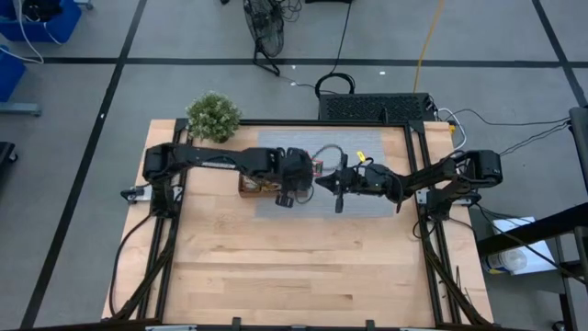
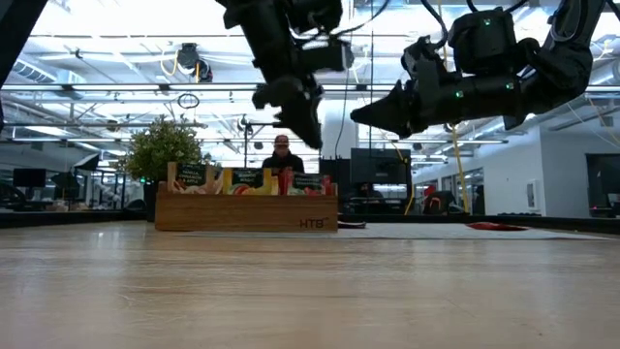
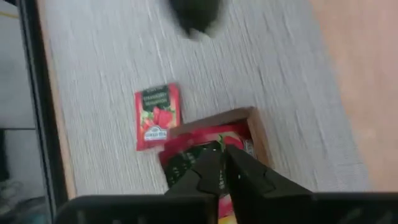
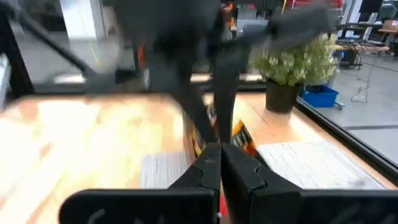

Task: Pick & Place Tea
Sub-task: Put the red tea bag into the right section of the wooden organizer

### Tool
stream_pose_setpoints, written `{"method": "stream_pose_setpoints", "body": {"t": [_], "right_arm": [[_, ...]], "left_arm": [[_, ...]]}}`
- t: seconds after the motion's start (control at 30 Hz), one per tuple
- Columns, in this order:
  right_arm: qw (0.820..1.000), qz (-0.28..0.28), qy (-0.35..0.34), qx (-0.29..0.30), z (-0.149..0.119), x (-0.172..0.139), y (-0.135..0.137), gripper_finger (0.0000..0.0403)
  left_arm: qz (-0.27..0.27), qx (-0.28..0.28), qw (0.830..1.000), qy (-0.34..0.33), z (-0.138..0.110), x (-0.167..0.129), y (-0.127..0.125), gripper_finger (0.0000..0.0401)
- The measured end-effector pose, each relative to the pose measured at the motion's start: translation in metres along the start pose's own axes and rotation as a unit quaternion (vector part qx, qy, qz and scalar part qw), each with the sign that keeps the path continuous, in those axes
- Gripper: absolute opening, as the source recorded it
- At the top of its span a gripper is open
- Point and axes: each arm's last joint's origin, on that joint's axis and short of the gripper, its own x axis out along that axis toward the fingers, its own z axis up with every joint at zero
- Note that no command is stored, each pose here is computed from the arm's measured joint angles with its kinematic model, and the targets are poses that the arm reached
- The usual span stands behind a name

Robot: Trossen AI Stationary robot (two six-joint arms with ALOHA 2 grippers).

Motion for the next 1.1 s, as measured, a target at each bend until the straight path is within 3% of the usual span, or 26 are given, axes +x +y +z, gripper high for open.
{"method": "stream_pose_setpoints", "body": {"t": [0.07,0.17,0.27,0.37,0.53,0.67,0.8,1.1], "right_arm": [[0.999,-0.021,0.02,-0.014,-0.004,0.0,-0.001,0.0],[0.992,-0.101,0.063,-0.032,-0.011,-0.001,-0.006,0.0007],[0.98,-0.14,0.127,-0.056,-0.021,-0.002,-0.01,0.004],[0.971,-0.143,0.185,-0.051,-0.022,0.005,-0.014,0.0096],[0.944,-0.147,0.291,-0.054,-0.004,0.024,-0.024,0.0196],[0.936,-0.134,0.321,-0.054,0.013,0.034,-0.04,0.0245],[0.94,-0.096,0.326,-0.02,0.009,0.045,-0.058,0.0257],[0.917,-0.086,0.39,-0.005,-0.035,0.084,-0.087,0.0255]], "left_arm": [[-0.016,-0.019,1.0,-0.018,-0.005,-0.01,0.011,0.002],[-0.053,-0.051,0.995,-0.061,-0.019,-0.019,0.028,0.0005],[-0.061,-0.084,0.987,-0.119,-0.038,-0.028,0.039,0.0011],[-0.031,-0.13,0.975,-0.176,-0.058,-0.035,0.049,0.0024],[0.031,-0.219,0.938,-0.268,-0.09,-0.043,0.062,0.0045],[0.046,-0.281,0.919,-0.274,-0.116,-0.035,0.066,0.0064],[0.052,-0.304,0.914,-0.264,-0.129,-0.029,0.069,0.008],[0.049,-0.29,0.919,-0.263,-0.127,-0.028,0.065,0.0076]]}}
